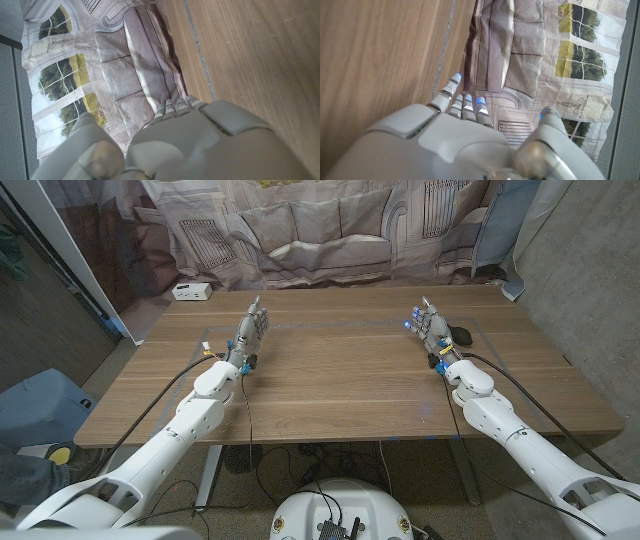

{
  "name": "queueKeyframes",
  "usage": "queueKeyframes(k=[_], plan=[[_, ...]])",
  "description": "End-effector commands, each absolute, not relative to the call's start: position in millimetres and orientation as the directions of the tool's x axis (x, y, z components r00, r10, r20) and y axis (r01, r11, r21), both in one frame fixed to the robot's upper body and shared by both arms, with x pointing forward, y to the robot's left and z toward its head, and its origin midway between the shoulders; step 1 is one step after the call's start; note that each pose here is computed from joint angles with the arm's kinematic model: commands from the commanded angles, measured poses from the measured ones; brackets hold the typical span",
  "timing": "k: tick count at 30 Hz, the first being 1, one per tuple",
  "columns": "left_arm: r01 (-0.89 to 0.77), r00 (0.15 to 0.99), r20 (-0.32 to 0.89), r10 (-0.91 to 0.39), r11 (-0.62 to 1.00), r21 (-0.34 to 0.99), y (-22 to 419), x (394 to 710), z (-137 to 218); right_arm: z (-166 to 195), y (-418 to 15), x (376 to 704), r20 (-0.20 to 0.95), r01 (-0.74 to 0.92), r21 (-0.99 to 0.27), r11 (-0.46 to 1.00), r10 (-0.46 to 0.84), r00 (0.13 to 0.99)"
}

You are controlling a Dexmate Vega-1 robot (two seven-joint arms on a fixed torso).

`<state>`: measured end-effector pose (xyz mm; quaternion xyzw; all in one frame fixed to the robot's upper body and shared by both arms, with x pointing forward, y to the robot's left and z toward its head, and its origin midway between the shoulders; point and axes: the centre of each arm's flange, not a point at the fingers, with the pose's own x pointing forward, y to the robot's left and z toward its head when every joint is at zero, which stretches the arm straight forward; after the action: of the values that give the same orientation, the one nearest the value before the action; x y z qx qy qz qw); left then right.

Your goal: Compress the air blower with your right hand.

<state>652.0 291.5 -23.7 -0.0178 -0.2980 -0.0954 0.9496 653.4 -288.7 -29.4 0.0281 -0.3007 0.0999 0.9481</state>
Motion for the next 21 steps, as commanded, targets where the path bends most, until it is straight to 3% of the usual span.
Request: queueKeyframes(k=[1,21], plan=[[0.157,0.789,0.598,-0.142,0.987,0.027,296.3,640.8,-18.8,-29.2,-287.9,647.1,0.62,-0.214,0.005,0.977,0.165,0.767],[0.132,0.749,0.648,-0.137,0.99,0.058,304.6,620.6,-10.7,-19.1,-299.7,617.6,0.674,-0.177,-0.022,0.984,0.145,0.725]])
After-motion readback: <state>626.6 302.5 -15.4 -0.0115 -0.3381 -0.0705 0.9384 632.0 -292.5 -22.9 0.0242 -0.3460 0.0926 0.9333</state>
